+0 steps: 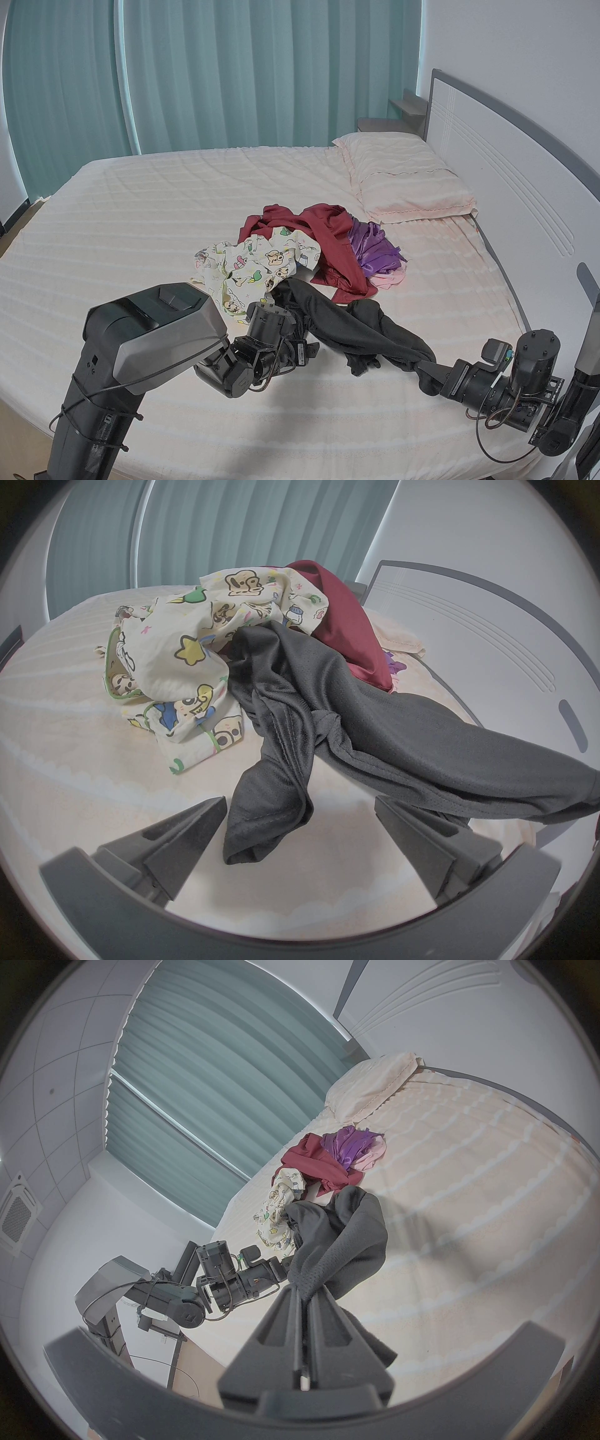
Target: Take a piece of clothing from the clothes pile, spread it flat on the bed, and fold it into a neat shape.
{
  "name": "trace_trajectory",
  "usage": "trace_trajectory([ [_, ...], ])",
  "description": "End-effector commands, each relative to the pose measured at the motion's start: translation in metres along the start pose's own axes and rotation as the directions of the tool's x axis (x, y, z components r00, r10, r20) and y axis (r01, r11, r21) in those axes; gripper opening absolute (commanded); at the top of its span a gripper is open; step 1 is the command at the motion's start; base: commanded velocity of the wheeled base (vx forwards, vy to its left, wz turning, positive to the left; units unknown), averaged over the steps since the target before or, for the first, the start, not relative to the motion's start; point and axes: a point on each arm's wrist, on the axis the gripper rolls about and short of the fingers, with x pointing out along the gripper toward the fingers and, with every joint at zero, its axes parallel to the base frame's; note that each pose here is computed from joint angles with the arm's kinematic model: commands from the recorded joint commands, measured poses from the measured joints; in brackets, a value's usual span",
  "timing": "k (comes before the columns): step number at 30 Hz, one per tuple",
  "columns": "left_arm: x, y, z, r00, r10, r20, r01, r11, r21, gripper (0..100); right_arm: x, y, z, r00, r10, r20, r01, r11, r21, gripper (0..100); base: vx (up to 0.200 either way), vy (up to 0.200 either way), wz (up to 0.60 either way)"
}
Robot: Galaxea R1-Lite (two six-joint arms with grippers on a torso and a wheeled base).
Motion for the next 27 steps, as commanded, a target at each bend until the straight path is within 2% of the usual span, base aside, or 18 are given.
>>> trace_trajectory([
  [1,0.000,-0.002,0.004,1.000,0.003,-0.002,-0.003,1.000,0.001,100,-0.004,0.000,-0.002,1.000,0.004,-0.006,-0.004,1.000,-0.002,0,0.000,0.000,0.00],
  [4,0.002,-0.004,0.005,0.998,0.053,-0.035,-0.053,0.999,0.010,100,-0.003,0.000,-0.002,1.000,0.000,-0.006,0.000,1.000,-0.002,0,0.000,0.000,0.00],
  [9,0.002,-0.004,0.005,0.996,0.072,-0.045,-0.072,0.997,0.012,100,-0.004,0.000,-0.002,1.000,0.004,-0.004,-0.004,1.000,-0.001,0,0.000,0.000,0.00],
  [10,0.002,-0.004,0.005,0.996,0.073,-0.047,-0.073,0.997,0.008,0,-0.004,0.000,-0.002,1.000,0.001,-0.005,-0.001,1.000,-0.001,0,0.000,0.000,0.00],
  [17,0.002,-0.004,0.005,0.996,0.073,-0.046,-0.073,0.997,0.001,0,-0.003,-0.001,-0.003,1.000,-0.004,-0.011,0.004,1.000,-0.001,0,0.000,0.000,0.00],
  [21,0.001,-0.002,0.004,0.994,0.106,-0.033,-0.106,0.994,-0.013,0,-0.003,-0.001,-0.002,1.000,-0.005,-0.010,0.005,1.000,0.001,0,0.000,0.000,0.00],
  [25,-0.002,-0.002,-0.001,0.986,0.162,0.028,-0.160,0.985,-0.072,0,-0.001,-0.004,-0.005,0.999,-0.015,-0.033,0.015,1.000,0.002,0,0.000,0.000,0.00],
  [27,-0.014,-0.009,-0.014,0.991,0.130,0.045,-0.125,0.987,-0.105,0,0.003,-0.007,-0.010,0.998,-0.035,-0.049,0.035,0.999,-0.004,0,0.000,0.000,0.00],
])
